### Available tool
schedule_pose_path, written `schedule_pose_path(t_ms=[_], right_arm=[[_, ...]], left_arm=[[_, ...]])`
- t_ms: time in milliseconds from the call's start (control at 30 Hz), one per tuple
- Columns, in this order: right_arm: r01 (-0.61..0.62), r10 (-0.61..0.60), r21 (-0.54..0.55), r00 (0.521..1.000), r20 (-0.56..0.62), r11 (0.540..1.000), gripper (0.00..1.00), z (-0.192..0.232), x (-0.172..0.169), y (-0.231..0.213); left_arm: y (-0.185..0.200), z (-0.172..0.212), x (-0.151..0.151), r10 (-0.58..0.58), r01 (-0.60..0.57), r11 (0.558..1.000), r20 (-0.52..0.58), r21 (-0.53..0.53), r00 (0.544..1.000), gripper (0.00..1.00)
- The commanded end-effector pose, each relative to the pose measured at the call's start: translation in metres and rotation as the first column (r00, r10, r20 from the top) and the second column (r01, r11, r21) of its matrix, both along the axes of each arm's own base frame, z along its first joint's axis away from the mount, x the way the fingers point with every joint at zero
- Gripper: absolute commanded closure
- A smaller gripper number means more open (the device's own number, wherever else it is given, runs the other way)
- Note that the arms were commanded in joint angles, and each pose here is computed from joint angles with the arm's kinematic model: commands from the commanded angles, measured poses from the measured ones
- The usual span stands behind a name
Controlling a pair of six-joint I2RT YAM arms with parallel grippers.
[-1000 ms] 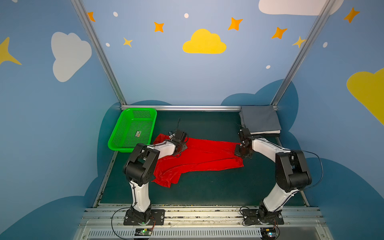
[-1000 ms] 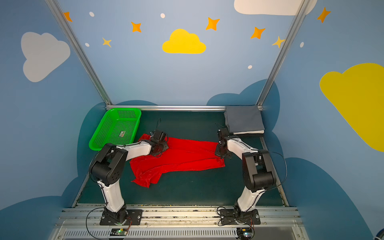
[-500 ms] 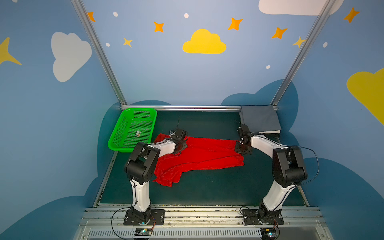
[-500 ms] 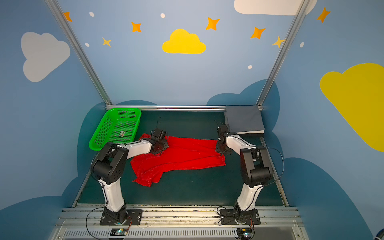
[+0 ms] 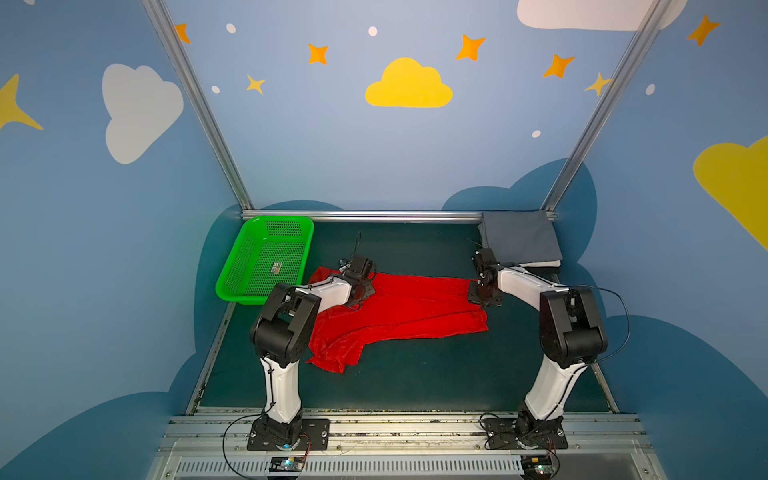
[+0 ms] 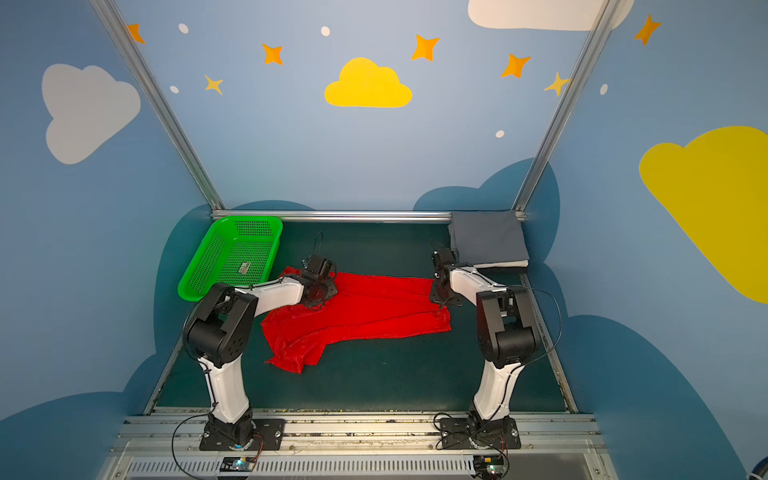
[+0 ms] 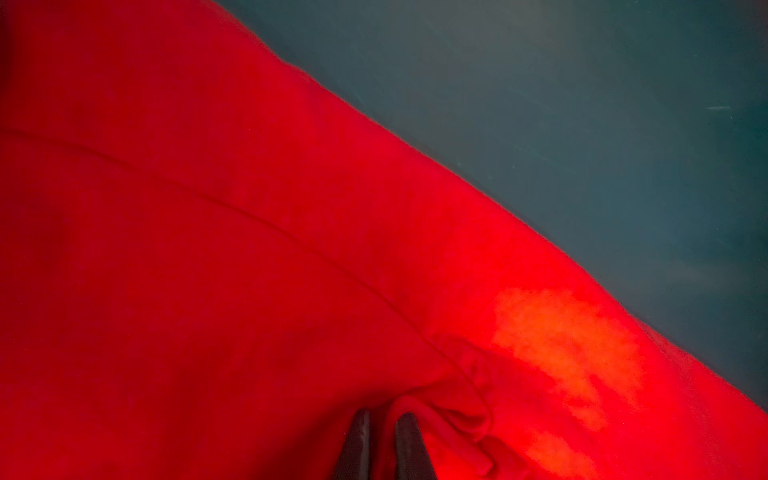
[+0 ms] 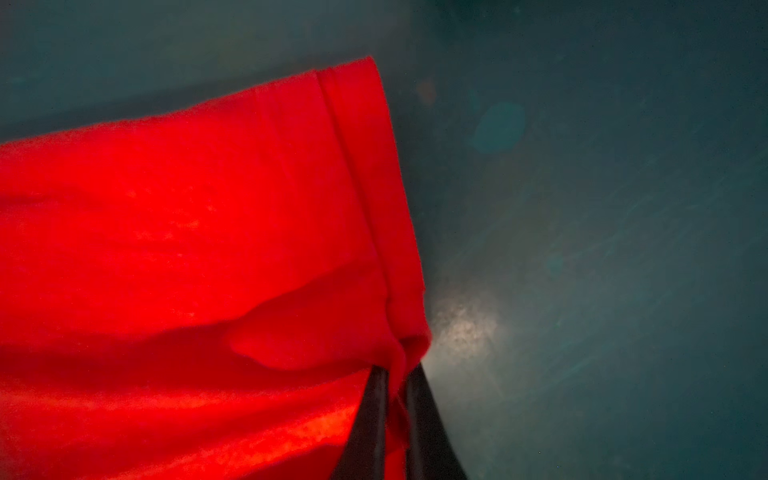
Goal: Fold and stack the t-shirts
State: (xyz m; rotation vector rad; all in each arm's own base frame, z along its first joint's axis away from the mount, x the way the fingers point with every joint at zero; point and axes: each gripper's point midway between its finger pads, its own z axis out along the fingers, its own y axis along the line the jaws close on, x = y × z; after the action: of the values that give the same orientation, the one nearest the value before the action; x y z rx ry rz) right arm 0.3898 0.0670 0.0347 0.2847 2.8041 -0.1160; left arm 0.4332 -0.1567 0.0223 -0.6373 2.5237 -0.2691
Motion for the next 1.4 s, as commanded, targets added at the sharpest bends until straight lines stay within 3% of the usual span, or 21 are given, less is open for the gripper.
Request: schedule_pose_path(t_ms=[0,200,533,1033,1100,1133,1167,1200,1233,1300,1367], right_arm=[[0.003,0.001,-0.066,0.998,0.067,0.998,0.96,0.021,0.02,-0.011],[0.003,0.009,-0.101,0.994,0.113,0.995,0.96,0.046,0.043,-0.014],[-0.011,0.027,-0.093,0.986,0.163,0.996,1.0,0.051,0.068,-0.007],[0.1,-0.096,-0.044,0.991,0.088,0.994,1.0,0.012,0.043,-0.022],[0.131,-0.128,-0.044,0.99,0.057,0.99,0.94,0.005,0.039,-0.027],[0.144,-0.142,-0.049,0.989,0.045,0.988,0.86,0.003,0.037,-0.03],[0.156,-0.155,-0.056,0.988,0.027,0.986,0.8,0.0,0.034,-0.032],[0.155,-0.155,-0.049,0.988,0.013,0.987,0.78,-0.003,0.033,-0.032],[0.151,-0.151,-0.042,0.988,0.007,0.988,0.78,-0.005,0.033,-0.03],[0.155,-0.155,-0.037,0.988,-0.001,0.987,0.77,-0.007,0.031,-0.031],[0.155,-0.155,-0.032,0.988,0.003,0.987,0.63,-0.006,0.031,-0.032]], left_arm=[[0.016,-0.034,-0.018,0.004,0.004,0.998,-0.119,0.065,0.993,0.88],[0.018,-0.034,-0.016,0.009,-0.001,0.998,-0.117,0.067,0.993,0.88],[0.016,-0.038,-0.016,0.005,0.002,0.998,-0.127,0.058,0.992,0.88],[0.019,-0.041,-0.021,0.014,-0.006,0.998,-0.137,0.056,0.99,0.87],[0.018,-0.041,-0.023,0.015,-0.008,0.999,-0.138,0.052,0.99,0.86],[0.017,-0.039,-0.024,0.014,-0.008,0.999,-0.137,0.045,0.99,0.83],[0.017,-0.035,-0.025,0.014,-0.01,0.999,-0.133,0.034,0.991,0.73],[0.015,-0.031,-0.026,0.015,-0.012,1.0,-0.124,0.022,0.992,0.59],[0.015,-0.025,-0.026,0.019,-0.018,1.0,-0.111,0.011,0.994,0.51],[0.013,-0.01,-0.026,0.013,-0.013,1.0,-0.076,-0.002,0.997,0.45],[0.013,0.005,-0.026,0.005,-0.005,1.0,-0.047,0.001,0.999,0.39]])
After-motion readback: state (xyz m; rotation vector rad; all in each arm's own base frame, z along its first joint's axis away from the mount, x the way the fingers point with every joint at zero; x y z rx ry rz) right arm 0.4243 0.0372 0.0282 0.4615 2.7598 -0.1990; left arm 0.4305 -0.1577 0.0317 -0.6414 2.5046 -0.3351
